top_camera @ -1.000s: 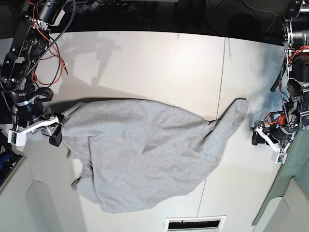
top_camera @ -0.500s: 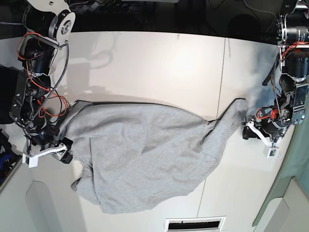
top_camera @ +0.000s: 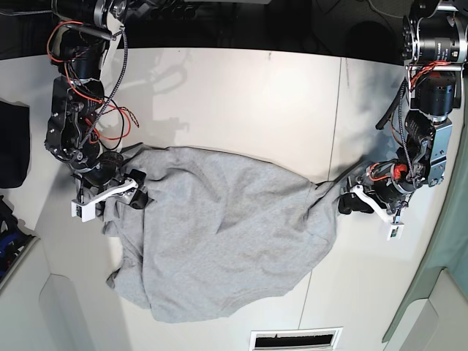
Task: Layout the t-shirt on the table in an organized manner, then fold the t-shirt properly
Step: 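Stretch the shirt taut between the grippers, moving them apart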
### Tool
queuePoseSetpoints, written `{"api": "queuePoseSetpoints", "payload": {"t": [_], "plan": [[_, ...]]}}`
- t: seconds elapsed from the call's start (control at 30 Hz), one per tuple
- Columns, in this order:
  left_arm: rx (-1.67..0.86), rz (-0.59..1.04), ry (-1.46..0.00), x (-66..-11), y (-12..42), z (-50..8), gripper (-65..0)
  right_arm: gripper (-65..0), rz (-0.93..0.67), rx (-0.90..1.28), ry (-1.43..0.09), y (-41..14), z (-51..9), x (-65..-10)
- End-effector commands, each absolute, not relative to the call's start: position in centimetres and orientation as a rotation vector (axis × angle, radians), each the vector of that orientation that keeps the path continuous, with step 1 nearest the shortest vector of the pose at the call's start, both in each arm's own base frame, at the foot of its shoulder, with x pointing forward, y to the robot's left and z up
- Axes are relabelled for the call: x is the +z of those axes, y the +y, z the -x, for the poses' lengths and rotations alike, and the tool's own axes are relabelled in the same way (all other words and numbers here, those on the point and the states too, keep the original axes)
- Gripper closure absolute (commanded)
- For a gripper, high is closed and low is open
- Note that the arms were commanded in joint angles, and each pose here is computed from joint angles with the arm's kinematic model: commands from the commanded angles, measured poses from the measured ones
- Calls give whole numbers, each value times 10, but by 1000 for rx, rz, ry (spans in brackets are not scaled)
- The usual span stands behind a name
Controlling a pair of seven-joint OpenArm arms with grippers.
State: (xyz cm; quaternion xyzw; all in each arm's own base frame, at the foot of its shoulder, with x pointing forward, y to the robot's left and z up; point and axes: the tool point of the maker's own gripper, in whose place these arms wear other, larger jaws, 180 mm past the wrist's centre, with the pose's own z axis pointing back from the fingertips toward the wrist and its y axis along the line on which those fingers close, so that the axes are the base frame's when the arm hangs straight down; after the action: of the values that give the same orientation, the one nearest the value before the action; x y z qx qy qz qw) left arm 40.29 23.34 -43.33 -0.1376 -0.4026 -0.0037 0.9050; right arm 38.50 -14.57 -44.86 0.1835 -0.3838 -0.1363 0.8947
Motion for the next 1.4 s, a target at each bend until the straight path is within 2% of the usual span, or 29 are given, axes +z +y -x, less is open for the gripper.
{"api": "queuePoseSetpoints", "payload": {"t": [0.0,0.2,0.43,0.6,0.7,0.73,0.77,0.8,0.87,0.9,0.93,1.1,1.27,1.37], "plan": [[-2,302,-901,-411,237,-420,-404,-407,-401,-269,-813,-141,-391,-441],[3,357,-936,-398,230,-429,-404,-405,-417,-256,-813,-136,-389,-441],[-33,329,-905,-404,217,-431,-404,-405,-421,-257,-809,-135,-388,-442],[-11,203,-869,-419,226,-430,-404,-405,-432,-258,-795,-133,-386,-443],[-11,182,-877,-420,226,-431,-402,-404,-432,-259,-793,-133,-386,-444],[-13,180,-876,-420,226,-431,-380,-389,-431,-258,-790,-133,-385,-444],[-16,179,-875,-421,226,-431,-320,-353,-432,-257,-783,-133,-384,-445],[-23,172,-871,-422,226,-431,-224,-294,-433,-255,-773,-132,-383,-446],[-39,156,-861,-423,227,-429,-4,-121,-435,-250,-753,-131,-380,-449],[-43,150,-856,-424,228,-429,0,-17,-435,-249,-753,-131,-380,-449],[-46,141,-849,-423,232,-429,0,0,-433,-248,-755,-132,-380,-448],[-12,95,-861,-404,278,-428,0,0,-436,-181,-853,-148,-394,-411],[33,9,-818,-386,343,-413,0,0,-326,-110,-990,-187,-408,-344],[12,27,-781,-379,357,-403,0,0,-289,-69,-1092,-204,-412,-299]]}}
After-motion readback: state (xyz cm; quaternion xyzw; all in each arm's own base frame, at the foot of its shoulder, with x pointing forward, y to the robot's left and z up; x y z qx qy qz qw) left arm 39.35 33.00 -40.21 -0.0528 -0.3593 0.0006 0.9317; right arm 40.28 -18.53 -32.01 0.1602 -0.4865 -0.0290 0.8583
